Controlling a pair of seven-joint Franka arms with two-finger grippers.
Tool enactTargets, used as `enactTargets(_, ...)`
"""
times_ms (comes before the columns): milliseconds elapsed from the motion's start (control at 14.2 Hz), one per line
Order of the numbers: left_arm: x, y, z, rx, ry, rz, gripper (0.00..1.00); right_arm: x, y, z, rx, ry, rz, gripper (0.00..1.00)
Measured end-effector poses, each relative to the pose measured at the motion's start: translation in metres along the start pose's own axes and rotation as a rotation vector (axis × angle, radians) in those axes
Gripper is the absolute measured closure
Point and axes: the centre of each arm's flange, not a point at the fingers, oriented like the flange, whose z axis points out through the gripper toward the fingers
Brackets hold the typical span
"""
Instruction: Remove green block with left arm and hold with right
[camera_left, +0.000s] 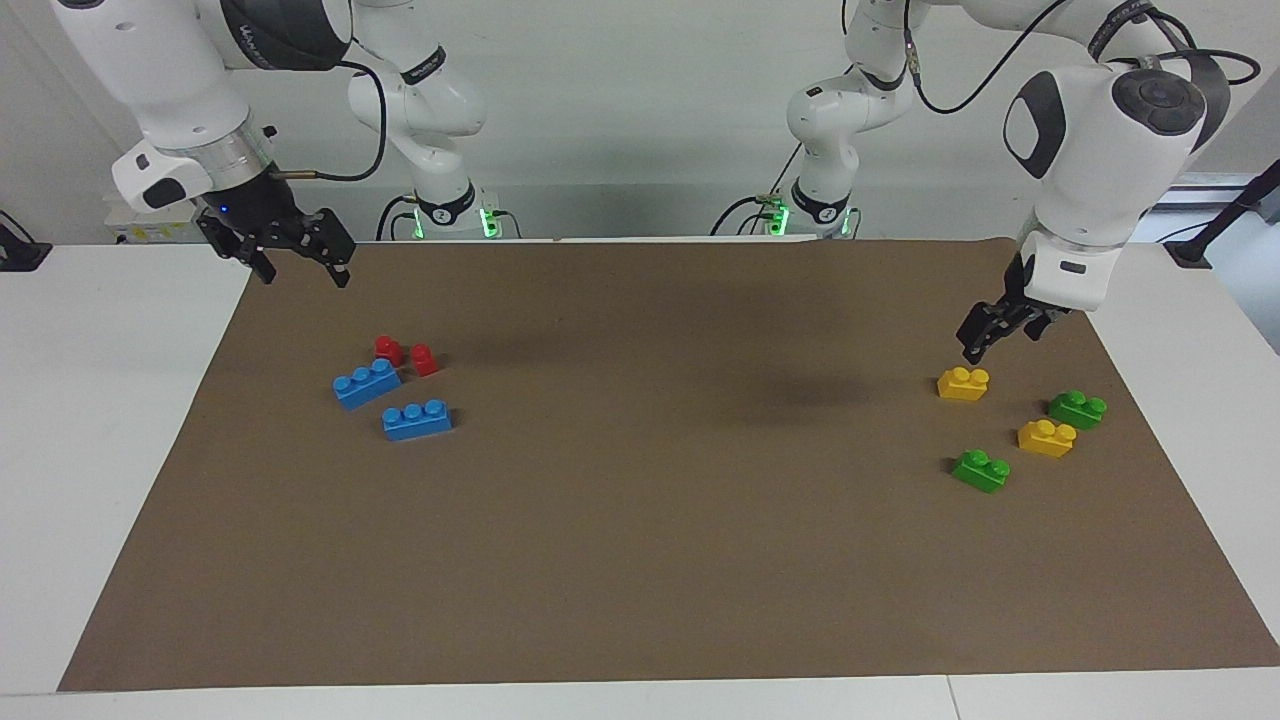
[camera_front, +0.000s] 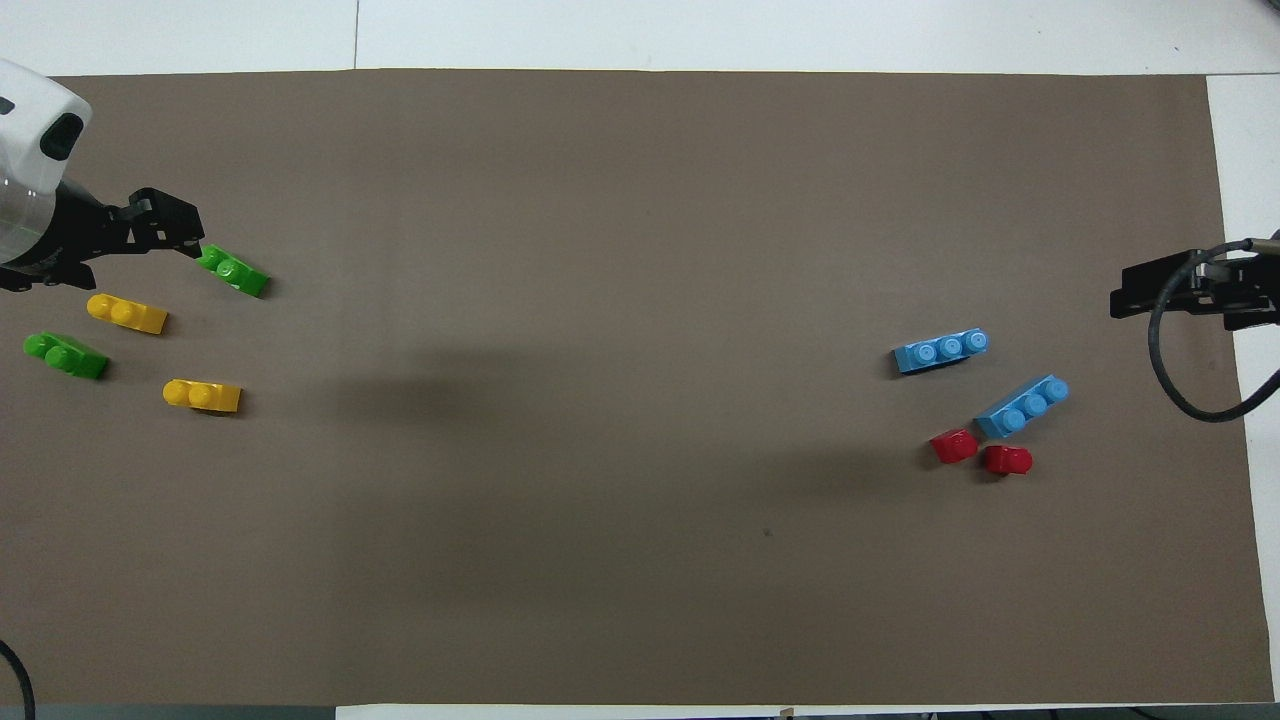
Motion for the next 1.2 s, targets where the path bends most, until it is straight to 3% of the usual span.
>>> enactTargets(704, -0.001, -0.011, -0.014, 0.004, 0.002, -0.016, 0.0, 0.0, 0.0, 0.0, -0.011, 0.001, -0.022, 0.0)
enactTargets(1196, -0.019, -0.006, -0.048, 0.032, -0.051, 0.075, 0.0, 0.0, -0.001, 0.0, -0.011, 0.001, -0.023, 0.0)
